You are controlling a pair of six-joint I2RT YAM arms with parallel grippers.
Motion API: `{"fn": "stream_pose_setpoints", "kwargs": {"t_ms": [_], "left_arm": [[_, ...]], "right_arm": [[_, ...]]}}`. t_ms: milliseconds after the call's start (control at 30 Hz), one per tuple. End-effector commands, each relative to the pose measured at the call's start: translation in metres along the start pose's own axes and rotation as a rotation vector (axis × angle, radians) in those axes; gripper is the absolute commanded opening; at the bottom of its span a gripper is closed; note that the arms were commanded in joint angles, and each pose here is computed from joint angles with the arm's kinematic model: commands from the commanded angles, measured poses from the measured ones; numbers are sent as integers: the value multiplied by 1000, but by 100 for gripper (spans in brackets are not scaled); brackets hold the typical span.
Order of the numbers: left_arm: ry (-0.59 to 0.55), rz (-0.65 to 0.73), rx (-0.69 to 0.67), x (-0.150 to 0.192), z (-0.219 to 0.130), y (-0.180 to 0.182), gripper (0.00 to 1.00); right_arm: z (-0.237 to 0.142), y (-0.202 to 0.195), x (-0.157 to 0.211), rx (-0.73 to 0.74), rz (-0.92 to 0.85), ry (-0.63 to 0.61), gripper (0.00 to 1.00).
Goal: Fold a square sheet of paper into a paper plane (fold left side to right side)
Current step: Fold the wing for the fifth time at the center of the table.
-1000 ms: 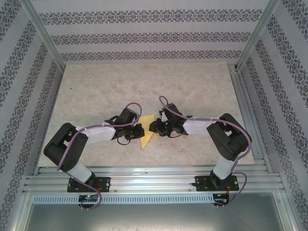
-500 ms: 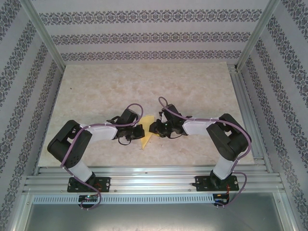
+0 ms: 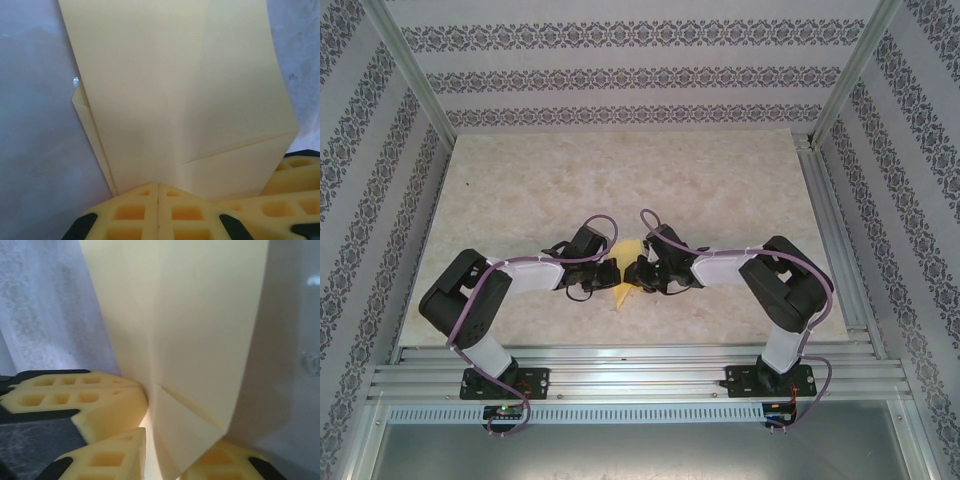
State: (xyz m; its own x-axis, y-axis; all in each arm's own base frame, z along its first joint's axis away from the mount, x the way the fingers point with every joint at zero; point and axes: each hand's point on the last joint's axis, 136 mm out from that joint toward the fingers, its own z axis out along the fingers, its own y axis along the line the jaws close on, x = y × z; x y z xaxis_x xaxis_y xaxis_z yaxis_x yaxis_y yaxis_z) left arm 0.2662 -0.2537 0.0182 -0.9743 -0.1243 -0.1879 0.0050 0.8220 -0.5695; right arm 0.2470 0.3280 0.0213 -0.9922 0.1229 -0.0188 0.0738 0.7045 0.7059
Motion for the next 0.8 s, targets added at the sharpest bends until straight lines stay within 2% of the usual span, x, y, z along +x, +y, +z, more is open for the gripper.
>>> {"fn": "stream_pose_setpoints", "kwargs": {"t_ms": [0, 200, 267, 467, 767], "left_arm": [[3, -12, -25, 0, 4, 12, 6], [4, -11, -31, 1, 4, 13, 5], [3, -11, -32, 1, 5, 13, 6], [2, -11, -32, 0, 5, 13, 5], [3, -15, -38, 0, 6, 14, 5]], "right_arm": [[7, -11, 1, 32, 26, -14, 19], [6, -23, 2, 108, 19, -19, 8], [5, -20, 4, 104, 13, -19, 7], [0, -6, 13, 69, -2, -26, 25], [7, -11, 29, 67, 24, -17, 23]]}}
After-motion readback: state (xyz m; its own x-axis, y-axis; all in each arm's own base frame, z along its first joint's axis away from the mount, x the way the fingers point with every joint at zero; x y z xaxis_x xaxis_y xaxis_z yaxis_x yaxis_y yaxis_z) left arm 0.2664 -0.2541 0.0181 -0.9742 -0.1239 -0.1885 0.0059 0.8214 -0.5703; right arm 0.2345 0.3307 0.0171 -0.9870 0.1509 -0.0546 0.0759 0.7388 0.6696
